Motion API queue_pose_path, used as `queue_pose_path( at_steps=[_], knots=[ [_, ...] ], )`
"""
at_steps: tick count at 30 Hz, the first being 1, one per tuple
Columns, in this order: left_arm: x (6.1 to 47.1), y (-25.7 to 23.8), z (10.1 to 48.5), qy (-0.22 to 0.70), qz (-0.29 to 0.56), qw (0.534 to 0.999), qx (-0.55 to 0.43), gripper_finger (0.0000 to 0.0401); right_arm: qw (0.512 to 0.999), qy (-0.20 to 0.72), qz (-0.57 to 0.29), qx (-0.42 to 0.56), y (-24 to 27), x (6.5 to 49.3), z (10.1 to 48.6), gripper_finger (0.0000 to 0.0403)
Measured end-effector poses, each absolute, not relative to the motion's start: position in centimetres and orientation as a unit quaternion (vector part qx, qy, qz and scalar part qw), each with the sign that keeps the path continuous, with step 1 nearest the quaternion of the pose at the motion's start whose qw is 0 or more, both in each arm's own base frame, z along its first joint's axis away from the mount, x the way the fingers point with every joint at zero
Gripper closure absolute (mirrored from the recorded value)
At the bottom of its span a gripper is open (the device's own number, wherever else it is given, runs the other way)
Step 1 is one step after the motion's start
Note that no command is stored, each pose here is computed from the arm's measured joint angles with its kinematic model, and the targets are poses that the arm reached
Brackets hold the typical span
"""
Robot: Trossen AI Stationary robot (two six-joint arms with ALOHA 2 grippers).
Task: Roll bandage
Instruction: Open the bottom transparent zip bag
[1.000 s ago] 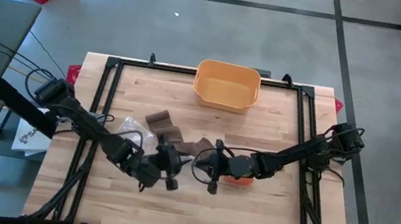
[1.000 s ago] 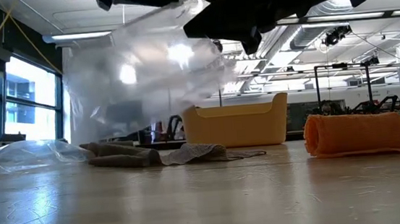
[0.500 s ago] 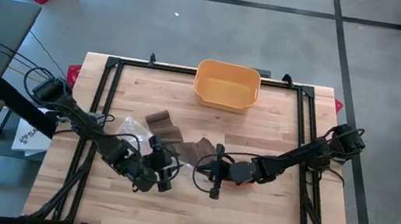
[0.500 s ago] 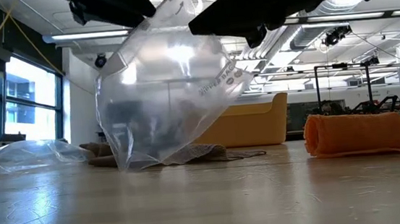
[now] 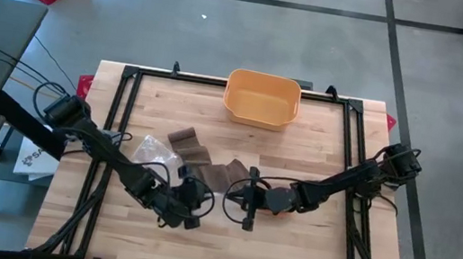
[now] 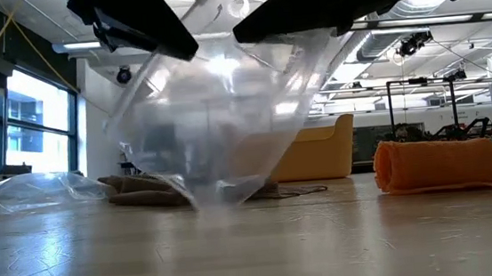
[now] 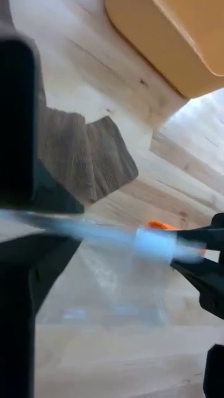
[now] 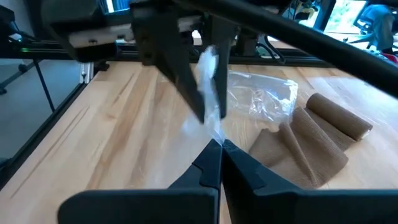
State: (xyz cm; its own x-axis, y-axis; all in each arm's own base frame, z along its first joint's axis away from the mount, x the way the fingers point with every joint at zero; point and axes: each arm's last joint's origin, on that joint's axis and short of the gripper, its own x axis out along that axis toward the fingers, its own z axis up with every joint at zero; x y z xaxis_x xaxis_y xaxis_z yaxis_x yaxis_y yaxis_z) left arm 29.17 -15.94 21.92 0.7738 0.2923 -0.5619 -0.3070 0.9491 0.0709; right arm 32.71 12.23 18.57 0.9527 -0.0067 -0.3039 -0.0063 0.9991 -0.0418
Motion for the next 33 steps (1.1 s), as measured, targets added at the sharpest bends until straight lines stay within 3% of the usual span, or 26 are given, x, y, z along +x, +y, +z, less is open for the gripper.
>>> queue_pose_path(
  at_steps=[2, 8, 20, 33],
  knots=[
    [29.0, -15.8, 22.3, 0.298, 0.155, 0.942, -0.005, 0.0391, 0.987, 0.158, 0.000, -0.025, 12.2, 32.7, 18.5, 0.0403],
    [29.5, -15.4, 24.3, 0.335, 0.153, 0.929, 0.021, 0.0398, 0.982, 0.187, -0.006, -0.035, 11.4, 32.2, 19.0, 0.0390],
    [30.7, -14.8, 24.8, 0.401, 0.133, 0.906, 0.038, 0.0400, 0.980, 0.174, 0.093, -0.006, 10.2, 31.4, 21.9, 0.0231],
    [30.6, -15.6, 24.6, 0.404, 0.106, 0.908, 0.027, 0.0400, 0.984, 0.156, 0.084, -0.025, 9.9, 32.8, 20.3, 0.0222]
  ],
)
